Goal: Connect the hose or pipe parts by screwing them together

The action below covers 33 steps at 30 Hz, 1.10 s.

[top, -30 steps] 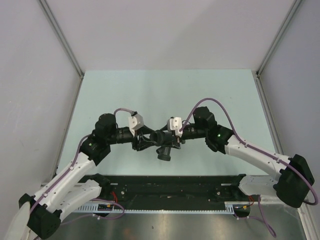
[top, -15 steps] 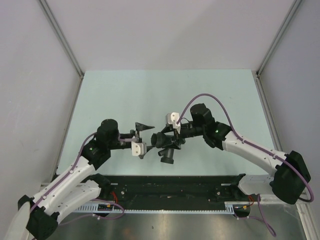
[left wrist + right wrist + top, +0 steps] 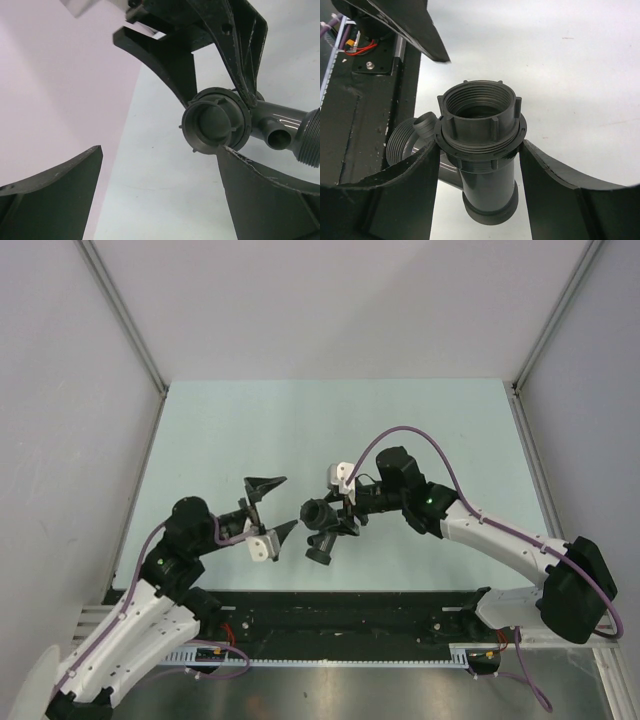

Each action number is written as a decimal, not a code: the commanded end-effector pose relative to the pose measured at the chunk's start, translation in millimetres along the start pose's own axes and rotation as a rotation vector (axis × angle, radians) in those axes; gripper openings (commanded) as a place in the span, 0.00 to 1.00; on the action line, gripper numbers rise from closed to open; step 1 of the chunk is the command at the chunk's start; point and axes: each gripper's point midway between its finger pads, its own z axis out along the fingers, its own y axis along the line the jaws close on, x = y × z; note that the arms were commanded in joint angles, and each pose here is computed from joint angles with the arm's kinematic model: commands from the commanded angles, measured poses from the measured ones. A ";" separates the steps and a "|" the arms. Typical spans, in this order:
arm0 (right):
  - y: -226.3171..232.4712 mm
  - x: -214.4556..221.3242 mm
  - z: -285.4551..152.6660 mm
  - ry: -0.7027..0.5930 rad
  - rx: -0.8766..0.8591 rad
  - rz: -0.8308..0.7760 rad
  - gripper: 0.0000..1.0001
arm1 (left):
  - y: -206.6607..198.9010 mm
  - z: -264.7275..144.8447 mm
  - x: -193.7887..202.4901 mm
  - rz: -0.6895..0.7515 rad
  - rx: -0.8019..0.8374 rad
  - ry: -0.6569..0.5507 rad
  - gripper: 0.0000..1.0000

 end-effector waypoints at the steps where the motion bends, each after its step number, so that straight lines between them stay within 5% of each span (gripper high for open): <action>1: -18.7 -18.5 -3.5 -0.020 0.081 -0.047 0.00 | 10.3 -12.3 -2.7 -0.026 -0.106 0.003 1.00; 6: -35.6 -31.8 -5.7 -0.049 0.185 -0.057 0.00 | 26.3 -23.6 -8.1 -0.260 -0.244 0.002 1.00; 10: -52.9 -33.4 -7.0 -0.019 0.311 -0.107 0.00 | 67.9 -36.8 18.0 -0.904 -0.623 0.086 1.00; 11: -57.0 -33.3 -7.3 -0.004 0.354 -0.120 0.00 | 81.4 -41.9 13.8 -0.940 -0.668 0.097 1.00; 18: -68.6 -42.5 -9.6 0.077 0.545 -0.301 0.00 | 69.8 -4.9 4.2 -1.633 -0.562 0.023 0.96; 23: -66.2 -50.0 -13.2 0.072 0.589 -0.364 0.00 | 59.1 -0.6 0.6 -1.902 -0.537 -0.012 0.89; 27: -60.4 -53.9 -7.6 0.070 0.590 -0.391 0.00 | 32.0 11.1 4.8 -2.109 -0.446 0.048 1.00; 33: -55.5 -53.0 -0.5 0.084 0.590 -0.416 0.00 | 13.6 15.8 19.3 -2.211 -0.453 0.104 0.99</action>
